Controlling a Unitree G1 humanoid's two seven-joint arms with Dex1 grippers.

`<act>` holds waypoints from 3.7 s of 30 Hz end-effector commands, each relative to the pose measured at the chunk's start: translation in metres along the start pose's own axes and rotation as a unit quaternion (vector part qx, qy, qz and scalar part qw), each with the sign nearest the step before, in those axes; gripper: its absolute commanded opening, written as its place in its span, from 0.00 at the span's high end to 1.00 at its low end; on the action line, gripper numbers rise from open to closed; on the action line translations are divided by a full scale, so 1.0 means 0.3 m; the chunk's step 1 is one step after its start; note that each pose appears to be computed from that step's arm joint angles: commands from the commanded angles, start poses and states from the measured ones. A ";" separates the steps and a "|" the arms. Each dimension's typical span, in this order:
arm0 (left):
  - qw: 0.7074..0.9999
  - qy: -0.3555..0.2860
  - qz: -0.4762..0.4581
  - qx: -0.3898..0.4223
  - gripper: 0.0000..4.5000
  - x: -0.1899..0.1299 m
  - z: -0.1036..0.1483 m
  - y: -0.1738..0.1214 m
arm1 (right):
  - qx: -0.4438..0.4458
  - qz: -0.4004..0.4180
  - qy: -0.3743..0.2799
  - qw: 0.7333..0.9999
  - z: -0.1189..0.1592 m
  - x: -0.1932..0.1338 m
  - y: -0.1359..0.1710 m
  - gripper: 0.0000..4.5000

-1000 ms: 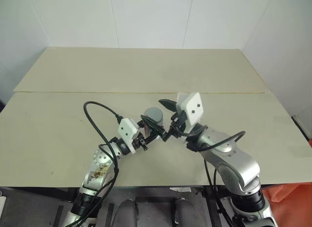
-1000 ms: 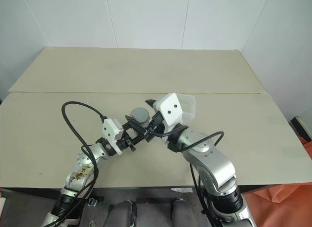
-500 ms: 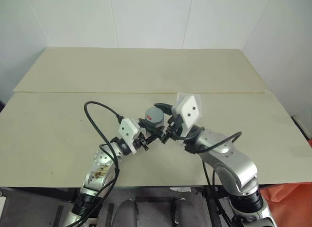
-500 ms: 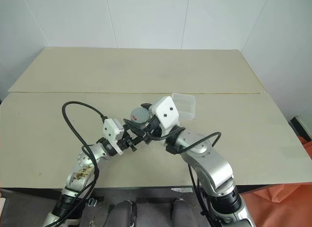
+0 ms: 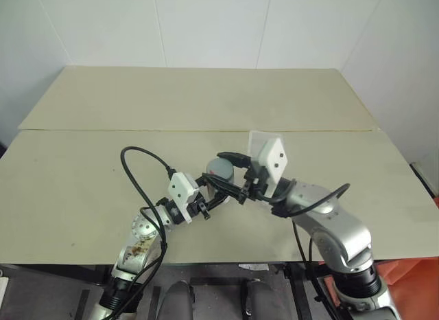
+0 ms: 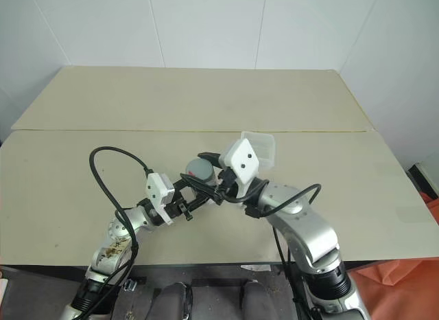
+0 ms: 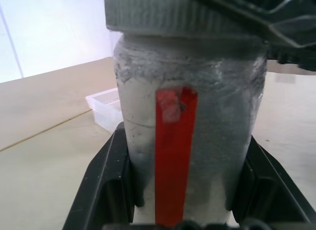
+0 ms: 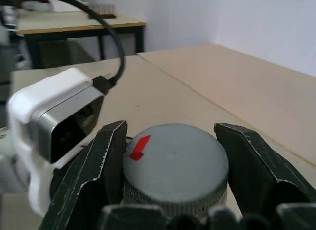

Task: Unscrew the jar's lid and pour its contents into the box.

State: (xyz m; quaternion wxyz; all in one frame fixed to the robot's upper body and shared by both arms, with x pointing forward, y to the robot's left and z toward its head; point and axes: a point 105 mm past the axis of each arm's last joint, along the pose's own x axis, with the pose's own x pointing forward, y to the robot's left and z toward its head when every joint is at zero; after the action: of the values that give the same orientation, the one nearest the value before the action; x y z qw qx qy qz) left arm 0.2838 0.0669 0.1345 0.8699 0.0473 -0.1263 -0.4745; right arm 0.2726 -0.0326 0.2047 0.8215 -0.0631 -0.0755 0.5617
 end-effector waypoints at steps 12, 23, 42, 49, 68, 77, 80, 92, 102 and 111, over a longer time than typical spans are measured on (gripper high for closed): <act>0.999 -0.024 -0.041 0.023 0.55 -0.023 0.062 -0.025 | -0.016 0.336 0.000 0.942 0.056 0.000 -0.041 0.38; 0.999 -0.025 -0.029 0.021 0.55 -0.022 0.067 -0.034 | -0.069 0.408 0.018 0.910 0.037 0.030 -0.071 0.38; 0.999 -0.032 0.013 -0.008 0.55 -0.022 0.048 0.018 | -0.118 0.115 -0.049 0.985 0.179 -0.066 -0.045 0.01; 0.999 -0.032 0.013 -0.007 0.55 -0.004 0.041 0.021 | -0.106 -0.069 -0.051 0.991 0.153 -0.015 0.011 0.01; 0.999 -0.030 0.022 0.006 0.55 0.005 0.033 0.021 | -0.073 -0.131 0.005 0.989 0.061 0.039 0.045 0.01; 0.999 -0.031 0.022 0.007 0.55 0.004 0.035 0.020 | -0.064 -0.149 0.007 0.987 0.050 0.042 0.029 0.01; 0.999 -0.032 0.022 0.007 0.55 0.005 0.036 0.022 | -0.058 -0.148 0.005 0.987 0.048 0.041 0.030 0.04; 0.999 -0.038 0.009 -0.008 0.55 0.005 0.042 0.004 | -0.054 -0.124 0.011 0.991 0.030 0.035 0.036 0.39; 0.999 -0.036 -0.024 -0.011 0.55 -0.007 0.047 -0.013 | -0.003 0.189 -0.037 0.981 0.077 -0.016 0.053 0.39; 0.999 -0.034 -0.037 -0.005 0.55 -0.008 0.055 -0.039 | 0.025 0.440 0.005 0.898 0.067 0.031 0.001 0.39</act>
State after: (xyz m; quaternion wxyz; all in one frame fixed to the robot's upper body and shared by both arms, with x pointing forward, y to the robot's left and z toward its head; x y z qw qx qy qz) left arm 0.2663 0.0605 0.1410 0.8408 0.0238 -0.1405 -0.5222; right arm 0.2878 -0.0303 0.2219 0.5607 -0.0965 -0.0167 0.8222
